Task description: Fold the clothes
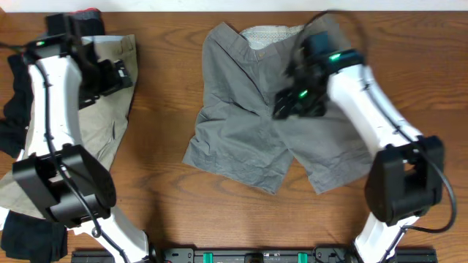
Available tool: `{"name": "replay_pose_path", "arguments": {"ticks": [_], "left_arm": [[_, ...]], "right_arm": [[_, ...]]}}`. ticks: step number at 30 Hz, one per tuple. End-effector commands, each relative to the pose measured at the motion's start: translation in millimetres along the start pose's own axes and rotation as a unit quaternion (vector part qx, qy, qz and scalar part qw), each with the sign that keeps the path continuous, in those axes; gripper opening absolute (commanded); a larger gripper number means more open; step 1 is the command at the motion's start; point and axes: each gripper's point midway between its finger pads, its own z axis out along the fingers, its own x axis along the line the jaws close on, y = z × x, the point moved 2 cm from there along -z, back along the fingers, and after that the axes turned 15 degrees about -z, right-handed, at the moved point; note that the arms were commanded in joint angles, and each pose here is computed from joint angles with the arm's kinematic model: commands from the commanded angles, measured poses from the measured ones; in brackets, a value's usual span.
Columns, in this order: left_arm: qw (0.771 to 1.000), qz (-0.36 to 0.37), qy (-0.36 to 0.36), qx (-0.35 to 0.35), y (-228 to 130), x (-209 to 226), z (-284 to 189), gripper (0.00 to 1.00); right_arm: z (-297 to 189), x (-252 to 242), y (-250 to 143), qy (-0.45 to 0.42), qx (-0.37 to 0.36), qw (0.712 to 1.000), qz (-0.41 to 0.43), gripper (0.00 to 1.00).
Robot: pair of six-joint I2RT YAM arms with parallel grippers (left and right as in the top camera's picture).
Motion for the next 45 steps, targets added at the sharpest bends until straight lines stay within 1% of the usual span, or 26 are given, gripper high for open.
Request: {"name": "replay_pose_path", "arguments": {"ticks": [1,5,8,10,14,18,20,25,26,27,28,29,30,31,39,45], "left_arm": [[1.0,-0.024,0.002,-0.008,10,12,-3,0.98],[0.999,-0.032,0.003,-0.008,12,16,-4,0.98],[0.999,-0.032,0.003,-0.007,12,17,-4,0.98],[0.999,-0.032,0.003,-0.006,11,17,-4,0.98],[0.999,-0.032,0.004,-0.005,11,17,-4,0.98],[0.999,-0.032,0.004,-0.005,11,17,-4,0.98],[0.999,-0.034,0.004,-0.005,11,17,-4,0.98],[0.999,-0.036,0.004,-0.004,10,17,-4,0.98],[0.999,-0.038,0.004,-0.004,10,17,-4,0.98],[0.999,-0.04,0.004,-0.004,10,17,-4,0.98],[0.999,-0.04,0.004,-0.004,10,17,-4,0.98],[0.999,-0.04,0.004,-0.004,10,17,-4,0.98],[0.999,-0.04,0.004,-0.004,10,17,-4,0.98],[0.999,-0.039,0.004,-0.004,10,17,-4,0.98],[1.0,-0.026,0.002,-0.001,5,6,-2,0.98],[1.0,-0.017,0.0,-0.002,3,0,-1,0.98]], "right_arm": [[25,38,-27,0.007,0.053,0.999,0.001,0.74],[43,63,-52,-0.029,0.1,0.995,-0.01,0.74],[49,64,-71,-0.096,0.128,0.987,0.009,0.74],[54,63,-80,-0.125,0.137,0.982,0.021,0.72],[70,68,-99,-0.149,0.151,0.977,0.029,0.67],[83,69,-109,-0.156,0.15,0.976,0.033,0.63],[88,68,-112,-0.158,0.149,0.975,0.041,0.58],[92,58,-119,-0.179,0.151,0.971,0.054,0.41],[93,56,-121,-0.183,0.151,0.97,0.056,0.36],[94,54,-123,-0.184,0.153,0.969,0.056,0.29],[96,53,-125,-0.188,0.153,0.968,0.06,0.2],[96,50,-126,-0.196,0.153,0.966,0.067,0.1],[95,48,-127,-0.203,0.152,0.965,0.072,0.04],[95,46,-128,-0.205,0.152,0.964,0.073,0.01],[93,32,-130,-0.218,0.154,0.959,0.096,0.01],[95,-4,-148,-0.221,0.173,0.947,0.155,0.01]]}}
